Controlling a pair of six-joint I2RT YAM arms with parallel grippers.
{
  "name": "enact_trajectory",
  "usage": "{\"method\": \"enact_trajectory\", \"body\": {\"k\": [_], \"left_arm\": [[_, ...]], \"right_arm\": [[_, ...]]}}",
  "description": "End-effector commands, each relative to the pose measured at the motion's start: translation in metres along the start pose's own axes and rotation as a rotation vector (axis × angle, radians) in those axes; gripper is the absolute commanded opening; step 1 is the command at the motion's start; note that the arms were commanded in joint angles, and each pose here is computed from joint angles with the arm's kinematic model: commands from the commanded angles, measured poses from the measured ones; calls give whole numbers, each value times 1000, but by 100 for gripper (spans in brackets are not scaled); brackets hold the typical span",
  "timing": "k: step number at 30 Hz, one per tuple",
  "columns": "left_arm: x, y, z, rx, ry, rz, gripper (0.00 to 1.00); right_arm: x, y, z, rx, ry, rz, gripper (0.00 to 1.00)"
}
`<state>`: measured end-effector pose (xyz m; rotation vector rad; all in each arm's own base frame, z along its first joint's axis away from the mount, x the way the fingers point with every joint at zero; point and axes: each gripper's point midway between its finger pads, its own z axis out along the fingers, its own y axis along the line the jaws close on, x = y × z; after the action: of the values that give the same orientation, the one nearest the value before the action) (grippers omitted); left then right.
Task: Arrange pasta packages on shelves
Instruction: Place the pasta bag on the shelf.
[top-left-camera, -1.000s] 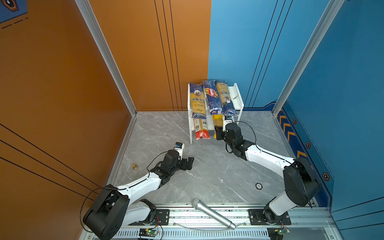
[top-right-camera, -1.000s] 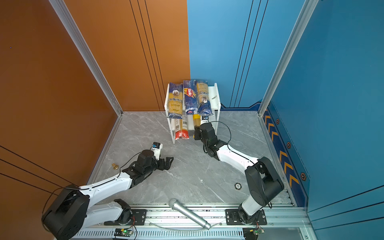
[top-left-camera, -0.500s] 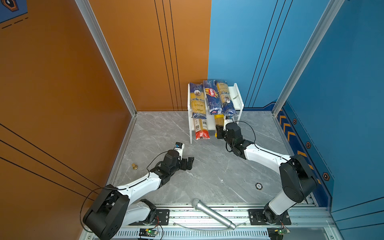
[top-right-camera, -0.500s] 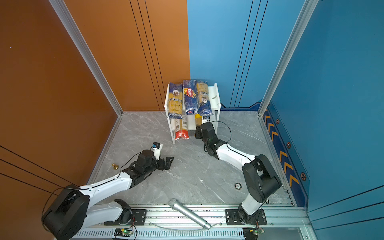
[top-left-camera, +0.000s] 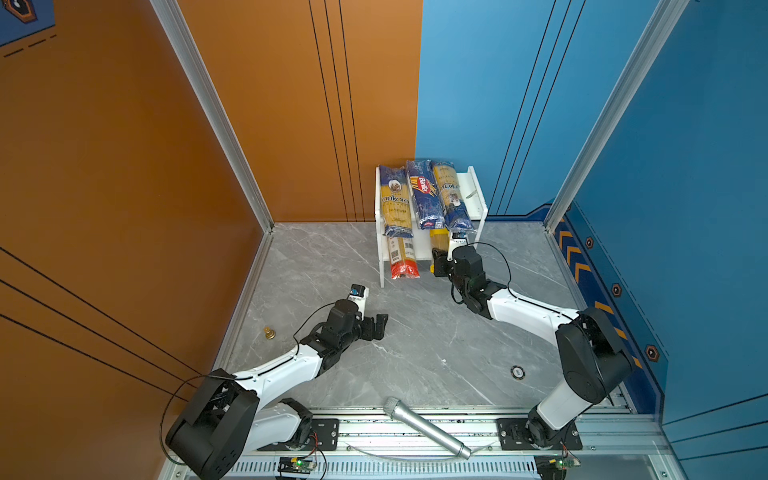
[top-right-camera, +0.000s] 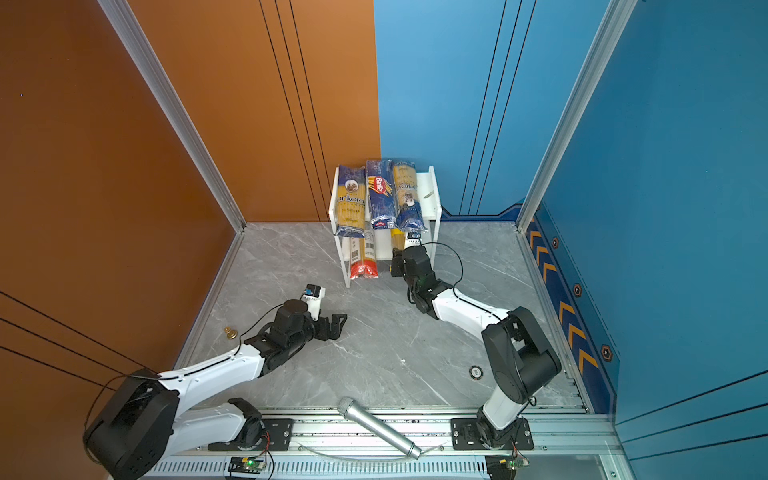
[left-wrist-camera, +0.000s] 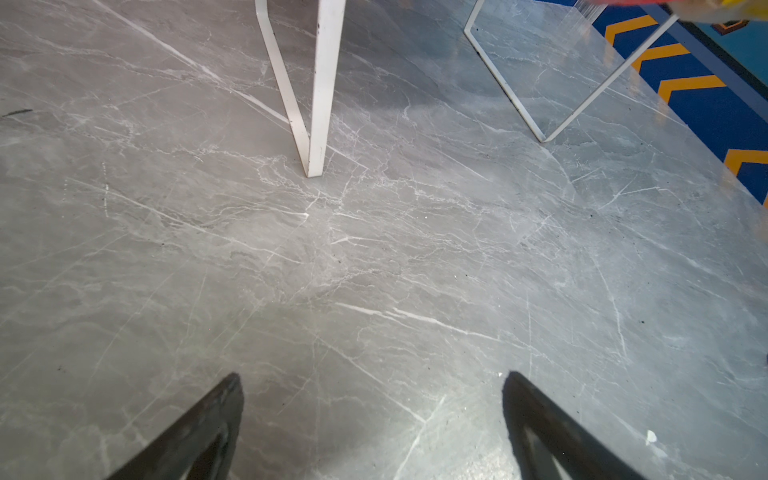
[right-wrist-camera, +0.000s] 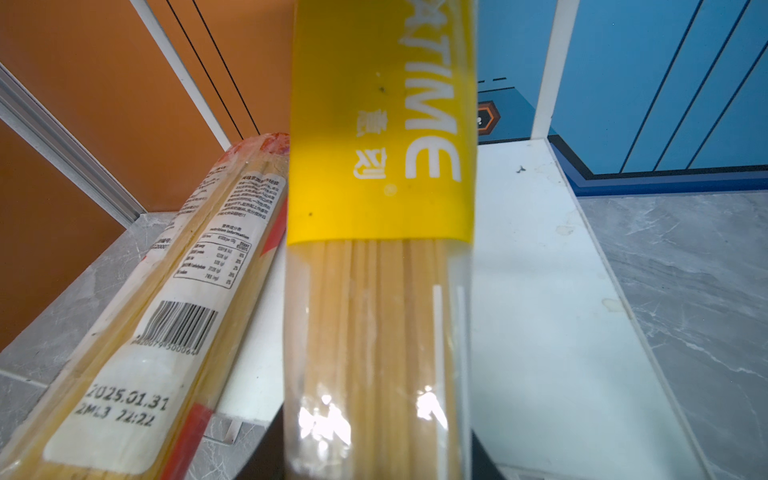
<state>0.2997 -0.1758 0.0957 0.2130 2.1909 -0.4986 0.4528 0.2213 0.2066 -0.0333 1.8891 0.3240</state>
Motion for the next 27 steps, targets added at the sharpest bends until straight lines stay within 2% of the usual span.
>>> {"method": "enact_trajectory", "body": {"k": [1,5,8,27], "left_arm": [[-1,6,0,-22,-12,8,98],[0,7,0,-24,-10,8,98],[0,6,0,-22,-12,8,98],[0,7,-2,-22,-16,7,98]], "right_arm": [[-54,4,-7,-10,-192,39,31],[-50,4,-4,-7,-180,35,34],[-48,2,-3,-1,-180,33,40],[-34,-3,0,1,-138,21,51]]}}
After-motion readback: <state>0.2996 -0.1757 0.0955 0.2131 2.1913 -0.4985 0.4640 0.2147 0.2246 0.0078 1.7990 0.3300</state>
